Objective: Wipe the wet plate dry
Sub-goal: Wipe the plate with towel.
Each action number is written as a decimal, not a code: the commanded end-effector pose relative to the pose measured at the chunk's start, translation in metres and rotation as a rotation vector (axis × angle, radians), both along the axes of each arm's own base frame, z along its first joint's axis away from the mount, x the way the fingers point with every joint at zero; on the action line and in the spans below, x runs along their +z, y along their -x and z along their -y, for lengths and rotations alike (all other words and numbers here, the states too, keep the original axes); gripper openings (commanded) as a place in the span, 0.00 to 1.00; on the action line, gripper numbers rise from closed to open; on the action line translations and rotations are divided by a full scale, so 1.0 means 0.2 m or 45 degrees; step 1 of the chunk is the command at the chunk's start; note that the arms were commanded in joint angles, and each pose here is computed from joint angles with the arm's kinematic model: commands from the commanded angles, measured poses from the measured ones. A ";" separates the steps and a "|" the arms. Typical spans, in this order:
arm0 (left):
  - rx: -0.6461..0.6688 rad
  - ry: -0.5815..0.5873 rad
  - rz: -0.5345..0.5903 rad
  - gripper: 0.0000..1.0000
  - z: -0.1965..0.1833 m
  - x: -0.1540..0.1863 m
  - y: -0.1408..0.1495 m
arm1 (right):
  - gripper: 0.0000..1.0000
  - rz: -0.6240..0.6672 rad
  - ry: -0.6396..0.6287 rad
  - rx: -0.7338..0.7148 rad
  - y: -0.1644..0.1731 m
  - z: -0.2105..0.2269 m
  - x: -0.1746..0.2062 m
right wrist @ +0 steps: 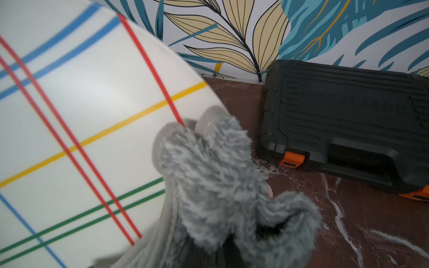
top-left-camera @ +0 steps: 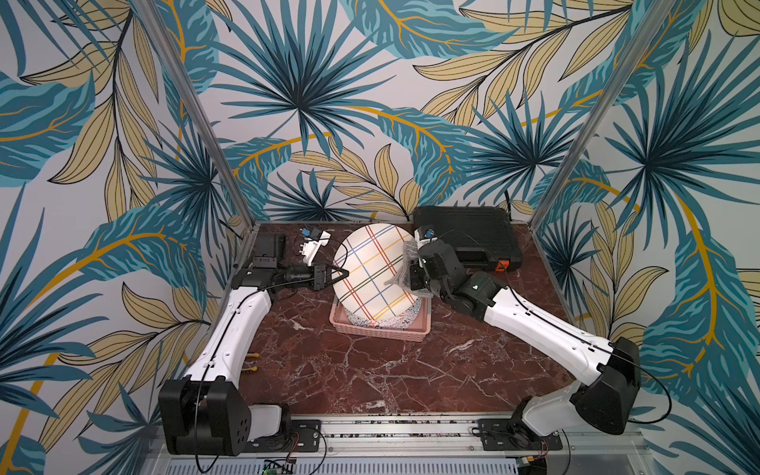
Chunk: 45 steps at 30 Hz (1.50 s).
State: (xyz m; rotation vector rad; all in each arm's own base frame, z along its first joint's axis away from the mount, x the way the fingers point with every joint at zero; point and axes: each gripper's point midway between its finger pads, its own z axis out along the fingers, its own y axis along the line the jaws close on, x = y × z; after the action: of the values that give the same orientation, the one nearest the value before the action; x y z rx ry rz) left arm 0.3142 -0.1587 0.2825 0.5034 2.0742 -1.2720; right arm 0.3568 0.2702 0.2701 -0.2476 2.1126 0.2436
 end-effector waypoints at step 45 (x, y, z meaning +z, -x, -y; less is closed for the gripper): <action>-0.171 -0.262 0.394 0.00 0.04 0.11 0.21 | 0.00 -0.088 -0.271 -0.058 0.13 0.38 0.27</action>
State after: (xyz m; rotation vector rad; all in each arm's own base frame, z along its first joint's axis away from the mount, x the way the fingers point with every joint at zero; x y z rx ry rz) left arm 0.2884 -0.1623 0.2944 0.7393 1.9960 -1.0779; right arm 0.3407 0.1846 0.2914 0.0205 2.1384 0.3413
